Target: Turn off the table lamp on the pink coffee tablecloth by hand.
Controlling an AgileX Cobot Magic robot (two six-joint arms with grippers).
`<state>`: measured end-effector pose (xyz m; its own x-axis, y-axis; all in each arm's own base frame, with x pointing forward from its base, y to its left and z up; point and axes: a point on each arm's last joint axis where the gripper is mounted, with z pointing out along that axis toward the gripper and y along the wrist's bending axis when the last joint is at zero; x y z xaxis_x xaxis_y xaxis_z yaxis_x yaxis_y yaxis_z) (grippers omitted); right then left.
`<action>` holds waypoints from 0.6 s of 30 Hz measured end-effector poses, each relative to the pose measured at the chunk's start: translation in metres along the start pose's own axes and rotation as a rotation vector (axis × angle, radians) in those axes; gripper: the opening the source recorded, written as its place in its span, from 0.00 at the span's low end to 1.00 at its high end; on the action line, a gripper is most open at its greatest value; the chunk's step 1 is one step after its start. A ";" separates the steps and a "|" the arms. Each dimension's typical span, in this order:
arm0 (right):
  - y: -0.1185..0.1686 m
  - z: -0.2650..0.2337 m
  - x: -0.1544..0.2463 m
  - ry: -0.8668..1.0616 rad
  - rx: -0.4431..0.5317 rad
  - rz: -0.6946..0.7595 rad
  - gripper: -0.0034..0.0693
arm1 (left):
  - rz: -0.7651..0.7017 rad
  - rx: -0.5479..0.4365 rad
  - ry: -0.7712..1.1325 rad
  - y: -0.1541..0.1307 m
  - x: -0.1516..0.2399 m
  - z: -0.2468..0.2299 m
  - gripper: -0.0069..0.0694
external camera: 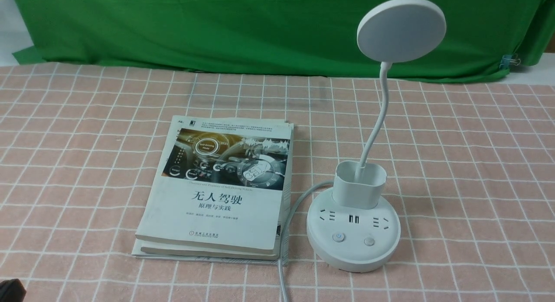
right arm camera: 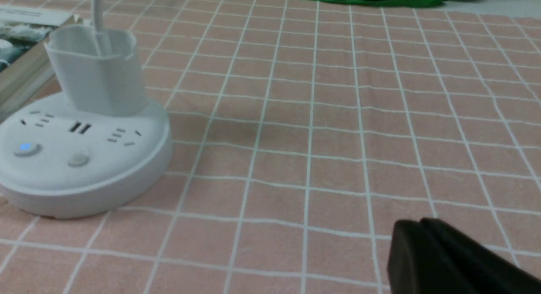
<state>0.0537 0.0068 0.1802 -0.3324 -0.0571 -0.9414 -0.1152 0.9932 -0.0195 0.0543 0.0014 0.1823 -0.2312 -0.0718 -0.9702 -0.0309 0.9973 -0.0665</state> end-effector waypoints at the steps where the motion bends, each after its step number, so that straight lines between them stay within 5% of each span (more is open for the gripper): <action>1: 0.000 0.000 0.004 -0.003 0.000 0.000 0.10 | 0.000 0.000 0.000 0.000 0.000 0.000 0.10; 18: 0.000 0.000 0.006 -0.020 0.002 -0.003 0.10 | 0.000 0.000 -0.001 0.000 0.000 0.000 0.10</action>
<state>0.0516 0.0065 0.1749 -0.3130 -0.0577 -0.9480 -0.1141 0.9932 -0.0227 0.0543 0.0014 0.1824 -0.2301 -0.0718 -0.9705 -0.0308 0.9973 -0.0665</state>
